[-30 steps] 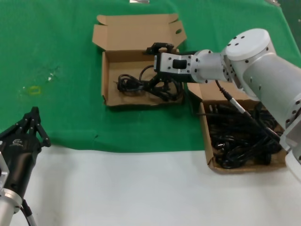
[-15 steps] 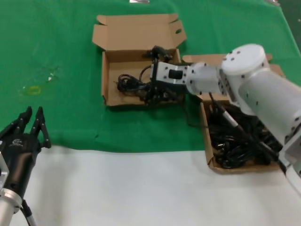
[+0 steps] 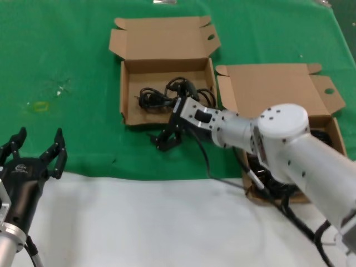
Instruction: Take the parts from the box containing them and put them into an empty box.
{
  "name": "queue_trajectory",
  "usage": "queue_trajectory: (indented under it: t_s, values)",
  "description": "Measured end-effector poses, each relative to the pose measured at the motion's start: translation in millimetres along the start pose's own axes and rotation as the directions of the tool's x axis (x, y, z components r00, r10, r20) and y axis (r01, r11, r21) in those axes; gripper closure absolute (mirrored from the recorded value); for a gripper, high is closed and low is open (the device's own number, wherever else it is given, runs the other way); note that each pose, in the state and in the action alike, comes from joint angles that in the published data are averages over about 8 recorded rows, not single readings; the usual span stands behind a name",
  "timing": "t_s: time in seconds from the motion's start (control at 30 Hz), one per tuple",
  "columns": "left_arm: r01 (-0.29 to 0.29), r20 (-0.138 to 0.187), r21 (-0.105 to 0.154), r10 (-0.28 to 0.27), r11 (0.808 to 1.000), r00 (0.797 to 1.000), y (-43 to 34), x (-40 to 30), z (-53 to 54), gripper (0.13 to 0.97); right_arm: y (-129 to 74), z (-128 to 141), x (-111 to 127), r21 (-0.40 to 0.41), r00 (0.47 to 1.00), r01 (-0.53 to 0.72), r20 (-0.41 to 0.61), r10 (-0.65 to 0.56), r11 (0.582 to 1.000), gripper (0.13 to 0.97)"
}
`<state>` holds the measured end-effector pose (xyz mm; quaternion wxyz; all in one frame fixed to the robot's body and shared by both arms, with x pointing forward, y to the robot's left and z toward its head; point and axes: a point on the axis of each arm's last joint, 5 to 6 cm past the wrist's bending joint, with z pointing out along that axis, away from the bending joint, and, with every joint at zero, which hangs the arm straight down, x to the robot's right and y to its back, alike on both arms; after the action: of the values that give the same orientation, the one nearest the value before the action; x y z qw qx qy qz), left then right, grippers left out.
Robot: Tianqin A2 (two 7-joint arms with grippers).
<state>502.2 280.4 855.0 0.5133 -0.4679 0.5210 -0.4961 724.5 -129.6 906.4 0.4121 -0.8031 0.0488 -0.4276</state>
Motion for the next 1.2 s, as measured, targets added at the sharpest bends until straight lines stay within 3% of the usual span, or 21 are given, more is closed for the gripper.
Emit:
queue_trajectory:
  t_s: [0.1, 0.23, 0.5, 0.57, 0.8, 1.2]
  values:
    - [0.000, 0.000, 0.000, 0.000, 1.000, 1.000, 0.0, 0.0, 0.0, 0.646, 5.0, -3.4, -12.2, 0.013, 0.998, -0.059, -0.021, 0.059, 0.998, 0.151]
    - [0.000, 0.000, 0.000, 0.000, 1.000, 1.000, 0.0, 0.0, 0.0, 0.646, 11.7, -9.9, -26.9, 0.029, 0.989, -0.135, -0.053, 0.136, 0.990, 0.137]
    - [0.000, 0.000, 0.000, 0.000, 1.000, 1.000, 0.0, 0.0, 0.0, 0.420, 25.3, -28.9, -50.9, 0.059, 0.952, -0.274, -0.127, 0.280, 0.960, 0.130]
    - [0.000, 0.000, 0.000, 0.000, 1.000, 1.000, 0.0, 0.0, 0.0, 0.399, 28.8, -34.8, -55.9, 0.067, 0.938, -0.306, -0.147, 0.313, 0.950, 0.130]
    - [0.000, 0.000, 0.000, 0.000, 1.000, 1.000, 0.0, 0.0, 0.0, 0.252, 41.0, -59.4, -71.0, 0.096, 0.880, -0.407, -0.225, 0.418, 0.908, 0.130]
    - [0.000, 0.000, 0.000, 0.000, 1.000, 1.000, 0.0, 0.0, 0.0, 0.156, 60.9, -114.2, -89.2, 0.153, 0.749, -0.533, -0.372, 0.548, 0.832, 0.130]
